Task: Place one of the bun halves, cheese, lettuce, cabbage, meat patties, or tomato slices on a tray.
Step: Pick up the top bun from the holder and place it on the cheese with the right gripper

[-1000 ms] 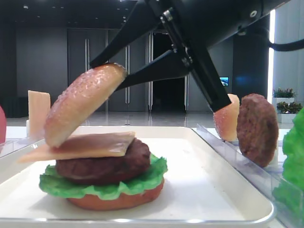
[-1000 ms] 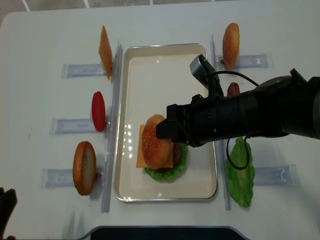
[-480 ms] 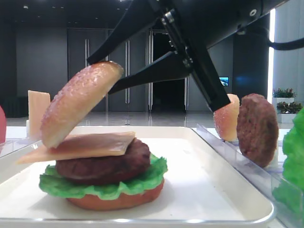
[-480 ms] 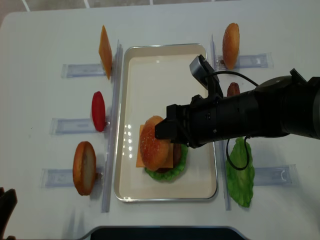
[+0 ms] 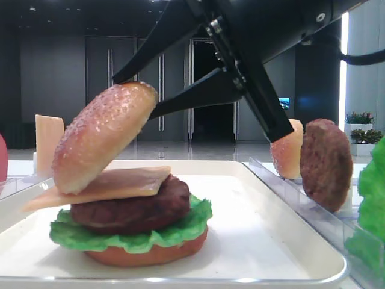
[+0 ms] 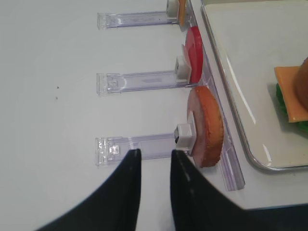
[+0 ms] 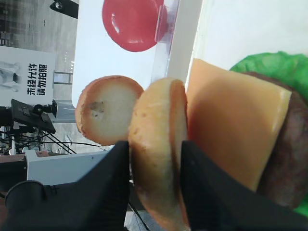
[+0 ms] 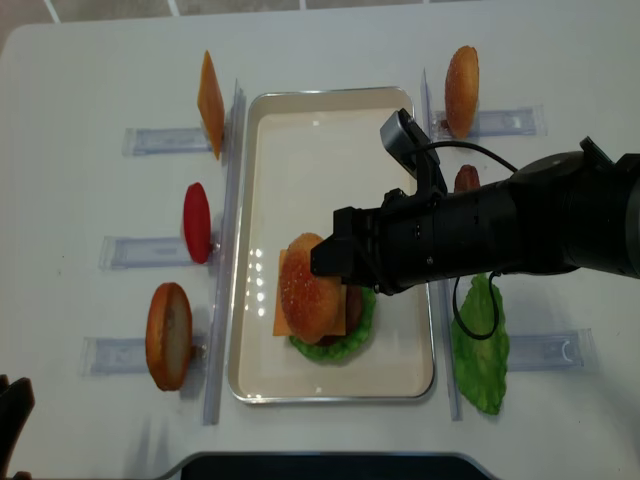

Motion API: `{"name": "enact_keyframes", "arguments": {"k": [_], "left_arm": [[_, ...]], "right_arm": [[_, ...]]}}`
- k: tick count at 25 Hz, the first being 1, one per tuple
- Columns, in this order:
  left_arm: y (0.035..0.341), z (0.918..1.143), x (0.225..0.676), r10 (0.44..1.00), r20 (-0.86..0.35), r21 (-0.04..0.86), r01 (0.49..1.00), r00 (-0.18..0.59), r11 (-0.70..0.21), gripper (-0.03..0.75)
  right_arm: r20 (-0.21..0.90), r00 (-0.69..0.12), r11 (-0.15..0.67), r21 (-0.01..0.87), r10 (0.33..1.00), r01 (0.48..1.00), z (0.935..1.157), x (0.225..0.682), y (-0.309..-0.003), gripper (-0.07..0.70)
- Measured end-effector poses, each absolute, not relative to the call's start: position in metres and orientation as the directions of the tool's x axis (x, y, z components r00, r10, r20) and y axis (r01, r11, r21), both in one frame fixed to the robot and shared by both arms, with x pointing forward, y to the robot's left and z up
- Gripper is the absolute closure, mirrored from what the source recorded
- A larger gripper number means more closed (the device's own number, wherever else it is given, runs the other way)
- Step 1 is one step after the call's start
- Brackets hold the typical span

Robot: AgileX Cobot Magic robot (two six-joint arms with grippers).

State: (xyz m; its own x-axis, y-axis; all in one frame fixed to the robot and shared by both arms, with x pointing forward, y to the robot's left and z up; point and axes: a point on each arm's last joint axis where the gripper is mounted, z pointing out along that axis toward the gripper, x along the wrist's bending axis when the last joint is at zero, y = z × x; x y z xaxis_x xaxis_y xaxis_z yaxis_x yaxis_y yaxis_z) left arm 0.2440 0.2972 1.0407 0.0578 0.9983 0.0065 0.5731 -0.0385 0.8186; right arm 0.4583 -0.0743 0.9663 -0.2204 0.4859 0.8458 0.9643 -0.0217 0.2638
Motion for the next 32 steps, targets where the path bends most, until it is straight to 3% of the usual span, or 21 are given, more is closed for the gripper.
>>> {"name": "enact_keyframes", "arguments": {"k": [8, 25, 32], "left_arm": [[0.2972, 1.0407, 0.2440, 0.998, 0.006, 0.819, 0.573, 0.058, -0.039, 0.557], [0.2964, 1.0408, 0.2439, 0.998, -0.002, 0.819, 0.573, 0.063, -0.034, 0.557], [0.2960, 1.0408, 0.2439, 0.998, -0.007, 0.819, 0.573, 0.065, -0.032, 0.557]], "right_arm": [[0.842, -0.214, -0.030, 0.263, 0.495, 0.964, 0.9657, 0.4591, -0.0748, 0.325], [0.837, -0.202, -0.043, 0.259, 0.508, 0.965, 0.9647, 0.4603, -0.0756, 0.146], [0.827, -0.200, -0.053, 0.266, 0.526, 0.963, 0.9634, 0.4617, -0.0766, 0.136]]}}
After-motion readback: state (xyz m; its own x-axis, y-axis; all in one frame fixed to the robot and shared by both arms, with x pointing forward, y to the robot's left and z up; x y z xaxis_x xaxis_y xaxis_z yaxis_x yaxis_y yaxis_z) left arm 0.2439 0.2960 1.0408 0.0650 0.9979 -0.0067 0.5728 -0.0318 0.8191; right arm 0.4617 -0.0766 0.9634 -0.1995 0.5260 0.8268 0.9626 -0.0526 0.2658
